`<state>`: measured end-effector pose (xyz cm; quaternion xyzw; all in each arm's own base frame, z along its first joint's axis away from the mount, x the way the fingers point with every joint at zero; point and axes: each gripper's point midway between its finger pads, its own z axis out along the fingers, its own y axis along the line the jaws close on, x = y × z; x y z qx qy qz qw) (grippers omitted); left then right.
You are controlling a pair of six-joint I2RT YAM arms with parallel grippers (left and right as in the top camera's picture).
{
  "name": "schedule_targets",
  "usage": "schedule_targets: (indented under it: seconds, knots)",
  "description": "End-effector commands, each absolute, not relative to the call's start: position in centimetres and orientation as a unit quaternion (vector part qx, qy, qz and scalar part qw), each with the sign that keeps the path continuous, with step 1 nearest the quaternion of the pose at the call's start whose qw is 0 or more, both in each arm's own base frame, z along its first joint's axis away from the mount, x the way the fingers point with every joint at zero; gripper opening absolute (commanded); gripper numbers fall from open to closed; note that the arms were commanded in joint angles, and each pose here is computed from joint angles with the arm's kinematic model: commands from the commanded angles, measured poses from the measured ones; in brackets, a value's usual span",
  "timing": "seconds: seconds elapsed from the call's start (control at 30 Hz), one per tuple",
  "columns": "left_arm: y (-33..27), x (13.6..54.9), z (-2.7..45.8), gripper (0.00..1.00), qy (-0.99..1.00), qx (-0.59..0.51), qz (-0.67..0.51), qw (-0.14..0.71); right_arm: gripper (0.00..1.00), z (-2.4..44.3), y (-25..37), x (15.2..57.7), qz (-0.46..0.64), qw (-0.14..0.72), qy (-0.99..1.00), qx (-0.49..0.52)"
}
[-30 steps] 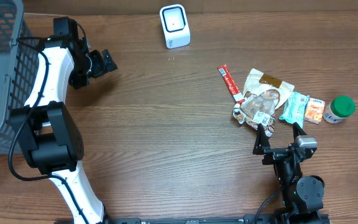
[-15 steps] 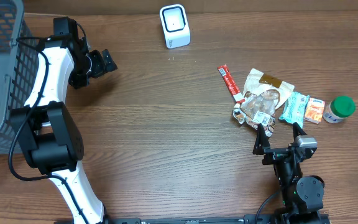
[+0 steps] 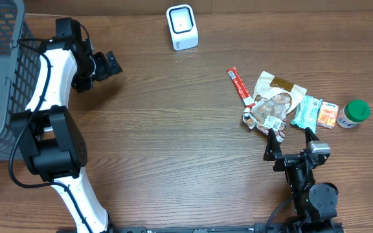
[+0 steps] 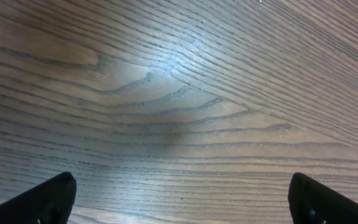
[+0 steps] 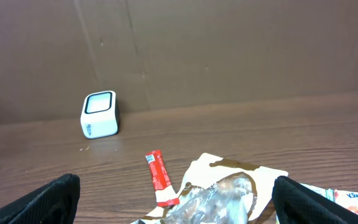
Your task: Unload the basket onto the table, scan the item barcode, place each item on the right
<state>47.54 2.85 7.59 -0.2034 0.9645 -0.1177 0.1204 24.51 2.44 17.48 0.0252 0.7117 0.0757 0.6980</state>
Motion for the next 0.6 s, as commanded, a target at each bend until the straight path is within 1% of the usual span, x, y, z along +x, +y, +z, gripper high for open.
schedule_targets:
  seconds: [0.0,0.1,0.27,0.47,0.5,0.57]
  knots:
    - [2.8,48.0,10.5,1.0,0.962,-0.191,-0.12,0.153,1.0,17.2,2.3,24.5,0.075,0.699,0.711,0.029]
    - [2.8,48.0,13.2,1.0,0.959,-0.185,-0.112,0.183,1.0,17.2,2.3,24.5,0.075,0.699,0.711,0.029]
    - [2.0,46.9,21.8,1.0,0.94,-0.165,-0.12,0.273,1.0,17.2,2.3,24.5,0.075,0.698,0.711,0.029]
    - [1.0,43.2,31.9,1.0,0.904,-0.14,-0.128,0.382,1.0,17.2,2.3,24.5,0.075,0.698,0.711,0.029]
    - [0.9,41.7,34.8,1.0,0.891,-0.135,-0.129,0.414,1.0,17.2,2.3,24.5,0.075,0.698,0.711,0.029]
    - [0.7,40.4,36.8,1.0,0.88,-0.13,-0.13,0.437,1.0,17.2,2.3,24.5,0.075,0.698,0.711,0.029]
